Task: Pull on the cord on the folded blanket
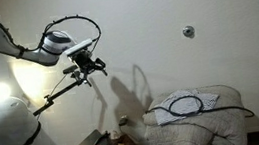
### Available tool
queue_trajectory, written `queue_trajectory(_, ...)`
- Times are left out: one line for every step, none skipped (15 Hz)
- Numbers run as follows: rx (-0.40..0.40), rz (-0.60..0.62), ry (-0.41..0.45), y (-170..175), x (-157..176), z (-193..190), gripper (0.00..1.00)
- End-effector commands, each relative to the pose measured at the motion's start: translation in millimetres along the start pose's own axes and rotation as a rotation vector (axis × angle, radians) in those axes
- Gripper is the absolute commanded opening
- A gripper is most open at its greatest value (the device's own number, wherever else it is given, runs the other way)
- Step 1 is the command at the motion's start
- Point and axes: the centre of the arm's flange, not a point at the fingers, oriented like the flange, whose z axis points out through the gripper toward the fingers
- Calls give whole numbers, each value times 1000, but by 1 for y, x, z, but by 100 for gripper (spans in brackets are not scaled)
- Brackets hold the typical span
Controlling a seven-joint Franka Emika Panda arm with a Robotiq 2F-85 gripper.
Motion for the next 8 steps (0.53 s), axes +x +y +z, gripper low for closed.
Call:
queue_trajectory(-3,-10,20,1,2,3,100)
queue_trajectory(1,-15,11,2,7,8,100)
queue_trajectory(2,-16,14,3,11,12,100)
queue_trajectory(4,-23,19,5,18,18,100)
queue_trajectory(1,-22,16,7,25,23,100)
queue_trajectory(-1,-23,21,9,33,29,100)
queue_trajectory(-3,-34,25,11,40,35,100)
queue_trajectory(-8,-38,26,15,49,42,100)
